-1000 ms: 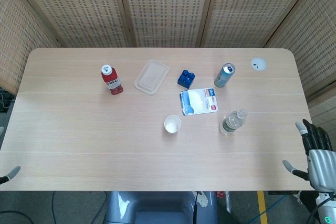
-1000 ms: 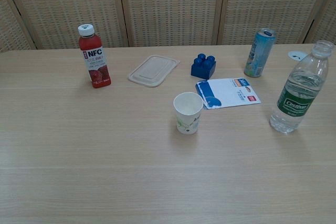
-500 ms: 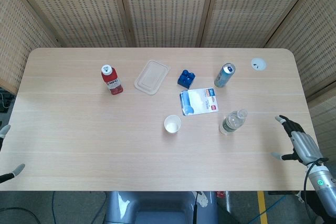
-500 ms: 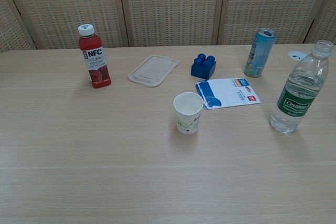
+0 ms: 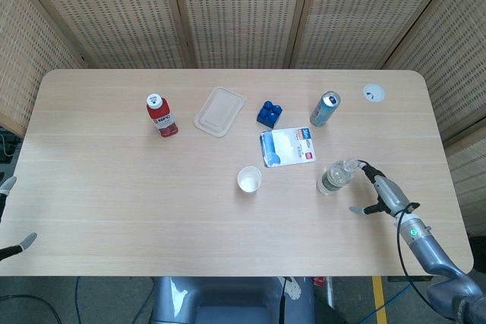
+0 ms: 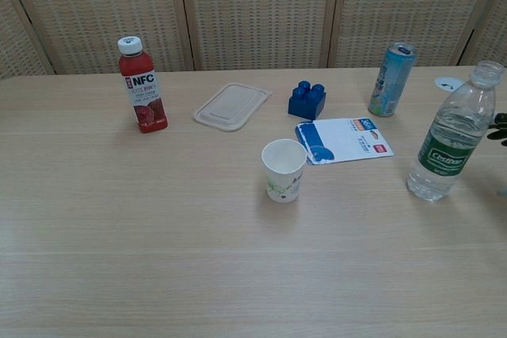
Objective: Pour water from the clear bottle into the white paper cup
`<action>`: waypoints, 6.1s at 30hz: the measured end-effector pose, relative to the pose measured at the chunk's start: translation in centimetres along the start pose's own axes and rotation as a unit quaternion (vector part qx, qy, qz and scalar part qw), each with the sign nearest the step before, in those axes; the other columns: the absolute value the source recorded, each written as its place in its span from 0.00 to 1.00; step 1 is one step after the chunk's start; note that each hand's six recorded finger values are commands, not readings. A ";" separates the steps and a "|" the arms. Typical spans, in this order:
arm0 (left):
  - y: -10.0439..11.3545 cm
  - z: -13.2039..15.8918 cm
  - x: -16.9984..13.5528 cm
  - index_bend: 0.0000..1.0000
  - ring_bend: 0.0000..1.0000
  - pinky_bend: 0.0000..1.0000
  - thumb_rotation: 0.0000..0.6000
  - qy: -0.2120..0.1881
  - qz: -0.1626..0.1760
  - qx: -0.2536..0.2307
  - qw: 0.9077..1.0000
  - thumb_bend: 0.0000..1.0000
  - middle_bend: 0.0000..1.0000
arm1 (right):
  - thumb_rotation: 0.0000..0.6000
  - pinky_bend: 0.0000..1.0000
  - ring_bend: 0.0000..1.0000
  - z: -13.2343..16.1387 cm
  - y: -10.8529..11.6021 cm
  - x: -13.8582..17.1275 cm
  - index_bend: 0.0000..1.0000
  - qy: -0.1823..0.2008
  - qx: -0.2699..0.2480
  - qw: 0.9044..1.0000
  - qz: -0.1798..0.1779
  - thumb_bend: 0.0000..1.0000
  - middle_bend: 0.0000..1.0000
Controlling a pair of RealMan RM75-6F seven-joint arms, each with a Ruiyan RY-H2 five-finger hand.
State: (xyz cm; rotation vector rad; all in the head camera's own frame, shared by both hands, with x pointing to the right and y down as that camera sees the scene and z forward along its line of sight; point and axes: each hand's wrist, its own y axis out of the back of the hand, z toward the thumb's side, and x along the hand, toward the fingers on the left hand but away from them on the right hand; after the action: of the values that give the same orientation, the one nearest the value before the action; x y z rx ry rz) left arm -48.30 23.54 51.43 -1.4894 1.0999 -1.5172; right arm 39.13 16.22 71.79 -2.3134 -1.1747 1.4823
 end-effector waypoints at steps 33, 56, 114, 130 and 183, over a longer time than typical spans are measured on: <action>-0.7 -0.2 1.0 0.00 0.00 0.00 1.00 0.007 -0.013 0.001 1.000 0.07 0.00 | 1.00 0.07 0.16 3.2 -4.6 -6.6 0.25 0.011 -0.222 0.975 -0.031 0.03 0.34; -0.6 0.1 1.0 0.00 0.00 0.00 1.00 -0.001 -0.017 -0.010 1.000 0.07 0.00 | 1.00 0.56 0.42 8.5 -3.1 -7.4 0.56 0.086 -0.097 0.988 -0.085 0.44 0.55; 0.2 -1.1 1.8 0.00 0.00 0.00 1.00 0.009 -0.025 -0.040 0.999 0.07 0.00 | 1.00 0.58 0.45 18.1 -6.8 -9.5 0.58 0.010 0.355 0.923 -0.151 0.54 0.58; 0.2 -1.2 1.9 0.00 0.00 0.00 1.00 0.010 -0.026 -0.041 0.999 0.07 0.00 | 1.00 0.58 0.45 19.1 -7.7 -10.2 0.58 -0.018 0.351 0.925 -0.145 0.54 0.58; 0.2 -1.2 1.9 0.00 0.00 0.00 1.00 0.011 -0.025 -0.043 0.999 0.07 0.00 | 1.00 0.58 0.46 17.3 -5.5 -10.1 0.58 -0.030 0.427 0.888 -0.169 0.54 0.59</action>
State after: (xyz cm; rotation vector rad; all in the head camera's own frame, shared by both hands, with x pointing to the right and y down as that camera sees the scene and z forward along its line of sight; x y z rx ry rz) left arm -49.63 21.81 51.99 -1.5731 1.1601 -1.5408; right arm 19.91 8.47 73.02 -1.4010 -0.6611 1.5107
